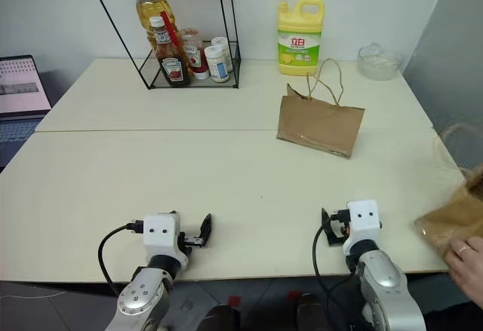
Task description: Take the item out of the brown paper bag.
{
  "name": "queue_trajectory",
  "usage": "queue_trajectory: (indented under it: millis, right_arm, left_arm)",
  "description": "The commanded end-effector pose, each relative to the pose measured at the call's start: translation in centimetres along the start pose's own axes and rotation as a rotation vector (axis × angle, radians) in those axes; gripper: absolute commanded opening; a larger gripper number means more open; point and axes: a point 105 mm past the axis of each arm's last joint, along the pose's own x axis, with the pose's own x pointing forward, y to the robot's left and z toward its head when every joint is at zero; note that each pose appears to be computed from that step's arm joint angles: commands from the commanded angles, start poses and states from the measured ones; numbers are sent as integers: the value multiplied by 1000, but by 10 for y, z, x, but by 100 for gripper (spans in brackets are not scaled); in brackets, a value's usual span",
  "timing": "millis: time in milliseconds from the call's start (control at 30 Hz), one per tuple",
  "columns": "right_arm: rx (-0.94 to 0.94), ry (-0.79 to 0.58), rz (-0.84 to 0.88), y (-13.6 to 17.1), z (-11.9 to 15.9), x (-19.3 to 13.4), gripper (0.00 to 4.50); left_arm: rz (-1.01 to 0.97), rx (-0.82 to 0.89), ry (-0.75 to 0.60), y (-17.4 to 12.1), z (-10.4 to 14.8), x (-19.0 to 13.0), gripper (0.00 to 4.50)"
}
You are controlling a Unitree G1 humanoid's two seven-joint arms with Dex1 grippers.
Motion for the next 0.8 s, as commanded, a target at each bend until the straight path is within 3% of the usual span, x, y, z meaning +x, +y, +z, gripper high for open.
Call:
queue_trajectory:
  millis: [33, 400, 533, 800]
  right_arm:
    - [-12, -59, 4, 0, 13, -2, 450]
    - [-2, -66, -1, 1, 14, 0, 450]
    - [2, -71, 5, 0, 17, 1, 450]
    - [-103, -201, 124, -15, 71, 15, 450]
  left_arm:
    - [31, 27, 68, 8, -16, -4, 447]
    - [25, 25, 51, 11, -15, -1, 447]
    - [-62, 12, 42, 5, -10, 4, 447]
    - [-467, 95, -114, -16, 74, 37, 447]
